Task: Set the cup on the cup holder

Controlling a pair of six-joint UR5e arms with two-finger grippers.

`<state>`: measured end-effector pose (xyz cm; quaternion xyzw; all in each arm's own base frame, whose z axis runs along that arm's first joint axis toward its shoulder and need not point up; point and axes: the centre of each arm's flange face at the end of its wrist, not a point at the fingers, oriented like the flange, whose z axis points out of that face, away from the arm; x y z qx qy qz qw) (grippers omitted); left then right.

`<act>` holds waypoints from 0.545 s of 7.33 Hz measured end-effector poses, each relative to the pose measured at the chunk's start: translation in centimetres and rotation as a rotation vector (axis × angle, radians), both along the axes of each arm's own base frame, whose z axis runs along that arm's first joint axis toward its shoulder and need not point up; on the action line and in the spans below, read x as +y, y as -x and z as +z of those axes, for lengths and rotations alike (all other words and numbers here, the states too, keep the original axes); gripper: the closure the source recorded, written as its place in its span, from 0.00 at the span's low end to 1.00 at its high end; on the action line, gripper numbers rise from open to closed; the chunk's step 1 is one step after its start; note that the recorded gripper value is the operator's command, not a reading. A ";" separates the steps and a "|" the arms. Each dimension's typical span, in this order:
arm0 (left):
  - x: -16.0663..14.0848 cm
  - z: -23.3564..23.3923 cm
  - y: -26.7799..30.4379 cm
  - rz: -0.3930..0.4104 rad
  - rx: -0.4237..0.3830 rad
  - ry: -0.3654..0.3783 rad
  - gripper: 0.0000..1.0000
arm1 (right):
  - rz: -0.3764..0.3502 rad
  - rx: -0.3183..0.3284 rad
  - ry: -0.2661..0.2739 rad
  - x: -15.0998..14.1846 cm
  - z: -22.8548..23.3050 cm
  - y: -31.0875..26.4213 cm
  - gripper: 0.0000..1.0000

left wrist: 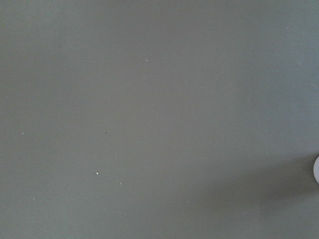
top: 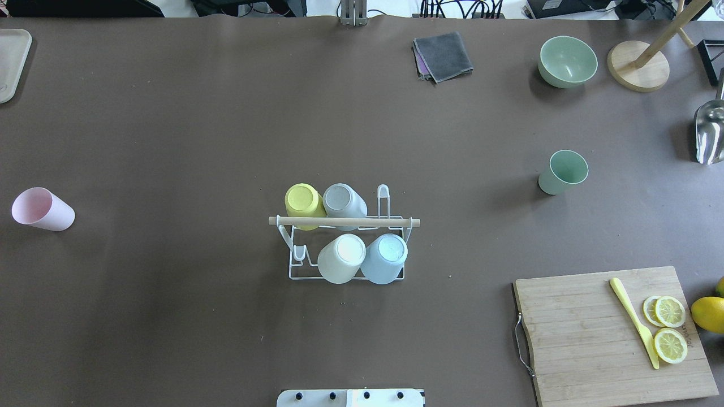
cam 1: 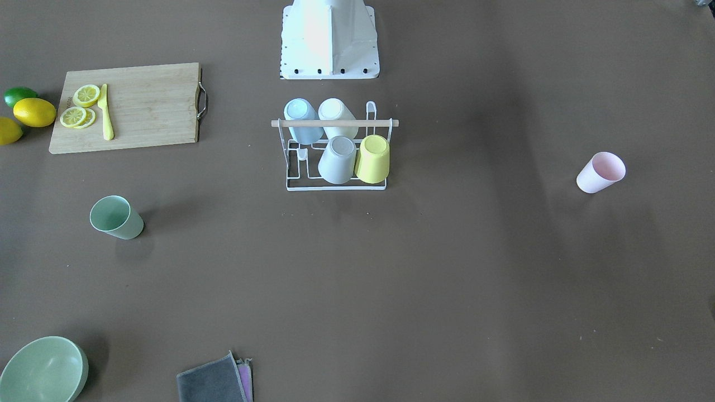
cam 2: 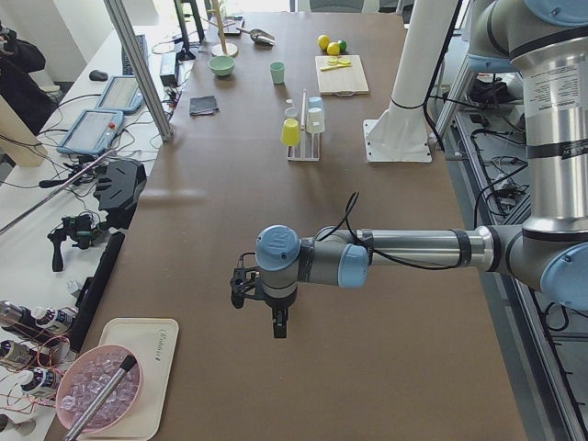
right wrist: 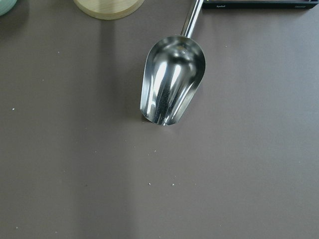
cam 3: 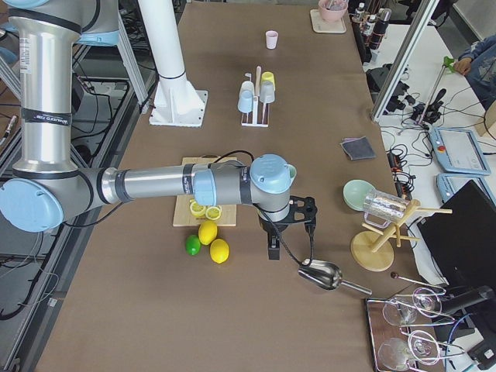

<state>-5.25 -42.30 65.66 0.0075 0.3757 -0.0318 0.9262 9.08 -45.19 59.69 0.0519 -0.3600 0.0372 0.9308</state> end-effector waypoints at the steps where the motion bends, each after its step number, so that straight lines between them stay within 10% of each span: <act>1: 0.0 0.0 0.0 0.001 0.001 0.001 0.02 | 0.002 0.002 0.004 0.1 0.0 0.0 0.00; 4: 0.0 -0.1 -0.1 0.003 0.003 0.000 0.02 | 0.006 0.003 0.002 0.0 -0.5 0.0 0.00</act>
